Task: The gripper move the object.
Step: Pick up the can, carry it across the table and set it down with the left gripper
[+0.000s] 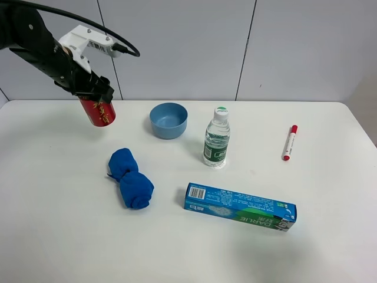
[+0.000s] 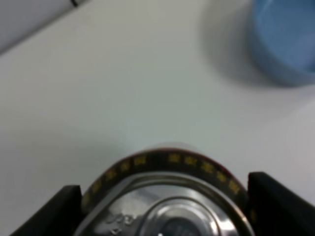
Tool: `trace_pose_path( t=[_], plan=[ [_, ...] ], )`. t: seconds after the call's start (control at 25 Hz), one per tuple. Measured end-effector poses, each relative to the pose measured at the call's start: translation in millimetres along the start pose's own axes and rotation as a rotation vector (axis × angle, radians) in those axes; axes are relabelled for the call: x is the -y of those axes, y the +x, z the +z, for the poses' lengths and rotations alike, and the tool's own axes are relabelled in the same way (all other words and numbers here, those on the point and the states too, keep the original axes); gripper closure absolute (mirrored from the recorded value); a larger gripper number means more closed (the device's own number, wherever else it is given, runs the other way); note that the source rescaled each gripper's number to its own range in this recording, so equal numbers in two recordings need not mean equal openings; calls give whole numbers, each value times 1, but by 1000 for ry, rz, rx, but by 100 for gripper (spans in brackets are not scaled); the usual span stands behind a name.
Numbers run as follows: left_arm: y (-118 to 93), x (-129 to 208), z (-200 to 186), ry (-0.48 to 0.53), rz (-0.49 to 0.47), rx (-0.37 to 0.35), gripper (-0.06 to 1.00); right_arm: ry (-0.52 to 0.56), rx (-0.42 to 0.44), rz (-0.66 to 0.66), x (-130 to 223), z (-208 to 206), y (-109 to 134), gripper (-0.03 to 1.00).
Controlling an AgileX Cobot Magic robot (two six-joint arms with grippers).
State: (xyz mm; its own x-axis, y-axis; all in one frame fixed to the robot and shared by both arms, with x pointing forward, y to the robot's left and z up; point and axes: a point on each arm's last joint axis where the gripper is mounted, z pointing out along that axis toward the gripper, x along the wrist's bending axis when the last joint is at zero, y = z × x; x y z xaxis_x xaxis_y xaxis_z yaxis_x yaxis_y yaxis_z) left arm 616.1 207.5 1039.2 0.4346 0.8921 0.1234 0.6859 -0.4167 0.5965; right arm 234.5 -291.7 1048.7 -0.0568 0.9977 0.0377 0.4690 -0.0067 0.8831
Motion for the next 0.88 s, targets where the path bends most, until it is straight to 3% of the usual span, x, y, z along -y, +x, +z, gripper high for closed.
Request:
trace_pose_path(
  t=[0.12,0.16,0.56,0.88],
  plan=[
    [-24,-9,-21,-37,52,35,93,0,0,0,0,0,0,-3],
    [-24,-9,-21,-37,52,35,93,0,0,0,0,0,0,-3],
    [-100,-17,-36,-55,212,165,93,0,0,0,0,0,0,-3],
    [-132,-8,-4,22,272,217,93,0,0,0,0,0,0,-3]
  ],
)
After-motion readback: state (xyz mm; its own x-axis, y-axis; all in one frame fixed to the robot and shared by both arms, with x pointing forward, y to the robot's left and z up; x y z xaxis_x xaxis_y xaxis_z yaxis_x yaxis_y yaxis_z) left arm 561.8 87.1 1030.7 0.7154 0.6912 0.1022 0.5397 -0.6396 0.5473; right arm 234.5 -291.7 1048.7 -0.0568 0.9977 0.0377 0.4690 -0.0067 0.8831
